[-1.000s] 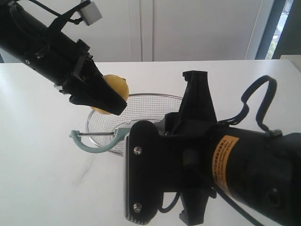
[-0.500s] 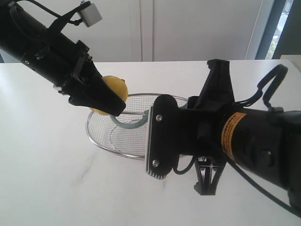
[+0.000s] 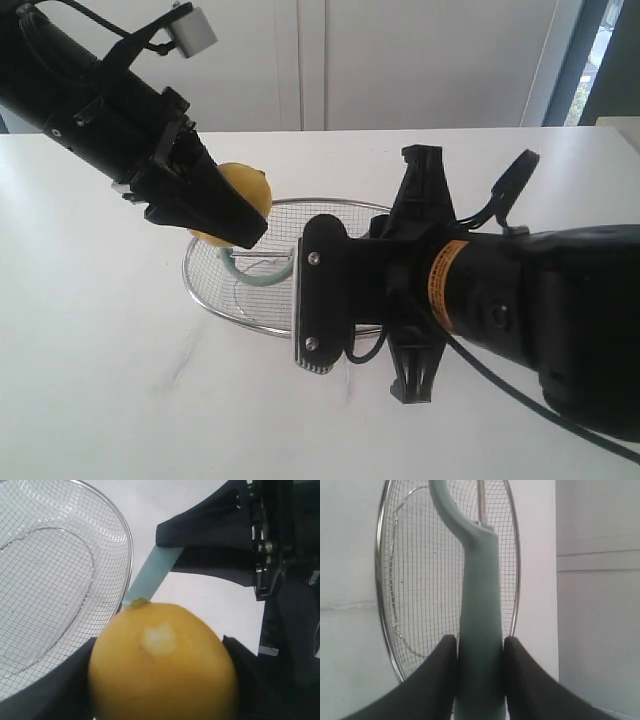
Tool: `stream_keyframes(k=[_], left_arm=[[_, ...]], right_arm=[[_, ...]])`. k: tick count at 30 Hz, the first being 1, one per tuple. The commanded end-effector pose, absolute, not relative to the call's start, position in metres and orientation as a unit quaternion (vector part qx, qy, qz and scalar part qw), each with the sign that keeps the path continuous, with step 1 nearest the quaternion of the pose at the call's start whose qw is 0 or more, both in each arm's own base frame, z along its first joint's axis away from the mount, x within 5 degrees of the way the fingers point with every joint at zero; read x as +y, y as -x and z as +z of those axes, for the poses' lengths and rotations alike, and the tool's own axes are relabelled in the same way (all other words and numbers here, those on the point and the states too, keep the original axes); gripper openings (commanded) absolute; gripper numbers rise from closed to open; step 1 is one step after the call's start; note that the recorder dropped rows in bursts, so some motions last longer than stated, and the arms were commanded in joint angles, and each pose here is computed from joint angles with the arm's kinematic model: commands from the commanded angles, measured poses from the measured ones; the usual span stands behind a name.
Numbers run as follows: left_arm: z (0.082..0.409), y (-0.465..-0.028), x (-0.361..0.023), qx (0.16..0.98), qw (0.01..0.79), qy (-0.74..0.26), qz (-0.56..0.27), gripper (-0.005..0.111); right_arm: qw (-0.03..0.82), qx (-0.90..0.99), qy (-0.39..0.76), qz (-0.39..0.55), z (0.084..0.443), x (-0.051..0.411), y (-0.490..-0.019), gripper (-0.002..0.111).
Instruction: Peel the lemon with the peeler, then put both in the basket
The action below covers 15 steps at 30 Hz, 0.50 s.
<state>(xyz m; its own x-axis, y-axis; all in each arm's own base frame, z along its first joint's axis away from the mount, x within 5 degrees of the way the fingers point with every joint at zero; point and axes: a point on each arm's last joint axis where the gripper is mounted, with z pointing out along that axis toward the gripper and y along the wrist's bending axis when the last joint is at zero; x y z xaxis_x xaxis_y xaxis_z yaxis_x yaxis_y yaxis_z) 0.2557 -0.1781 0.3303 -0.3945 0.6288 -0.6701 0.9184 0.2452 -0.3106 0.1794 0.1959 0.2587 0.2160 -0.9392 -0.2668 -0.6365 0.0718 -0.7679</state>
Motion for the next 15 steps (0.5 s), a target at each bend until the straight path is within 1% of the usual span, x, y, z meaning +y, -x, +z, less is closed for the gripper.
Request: stream_keyframes(k=[1,11,15], left_arm=[[0.335,-0.253,-0.178,0.756,0.208,-0.502,-0.365,0.000],[0.335,-0.253,-0.178,0.756,0.209,-0.502,-0.365,0.000],[0.335,-0.253,-0.178,0.755,0.209,-0.503,-0.364,0.000]], right_arm=[[0.449,0.578,0.660,-0.167,0.273,0.199,-0.165,0.000],[0.447,0.555,0.676,-0.186,0.275,0.205,-0.152,0.000],[0.461,0.557,0.660,-0.204,0.278,0.206,-0.150,0.000]])
